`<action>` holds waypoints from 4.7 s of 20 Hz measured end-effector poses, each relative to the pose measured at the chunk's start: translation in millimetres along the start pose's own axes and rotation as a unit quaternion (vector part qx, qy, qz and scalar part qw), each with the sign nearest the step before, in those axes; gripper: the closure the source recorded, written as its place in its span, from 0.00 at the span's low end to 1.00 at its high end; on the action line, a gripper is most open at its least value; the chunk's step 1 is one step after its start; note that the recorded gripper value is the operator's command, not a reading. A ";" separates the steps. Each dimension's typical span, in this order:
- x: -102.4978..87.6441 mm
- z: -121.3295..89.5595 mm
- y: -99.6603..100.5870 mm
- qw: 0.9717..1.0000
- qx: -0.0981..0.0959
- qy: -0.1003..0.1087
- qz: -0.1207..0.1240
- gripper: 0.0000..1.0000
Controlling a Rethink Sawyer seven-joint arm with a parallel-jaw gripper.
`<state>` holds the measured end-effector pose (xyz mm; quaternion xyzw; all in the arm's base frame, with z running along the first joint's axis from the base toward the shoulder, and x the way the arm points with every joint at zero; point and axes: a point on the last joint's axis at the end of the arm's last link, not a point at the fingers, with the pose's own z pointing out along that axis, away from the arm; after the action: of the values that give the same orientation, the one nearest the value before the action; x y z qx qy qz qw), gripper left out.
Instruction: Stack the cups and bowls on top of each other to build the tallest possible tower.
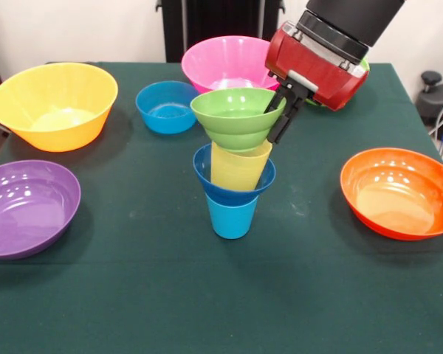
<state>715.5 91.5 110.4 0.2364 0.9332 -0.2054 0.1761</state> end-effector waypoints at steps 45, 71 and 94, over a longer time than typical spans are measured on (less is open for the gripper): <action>33.6 16.7 3.6 1.000 0.018 0.014 -0.015 1.00; 37.9 23.6 -1.7 1.000 0.022 0.014 -0.012 0.00; 15.5 1.9 -4.9 0.999 0.017 0.024 0.012 0.00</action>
<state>700.7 92.4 103.7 0.2557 0.9306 -0.2133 0.1519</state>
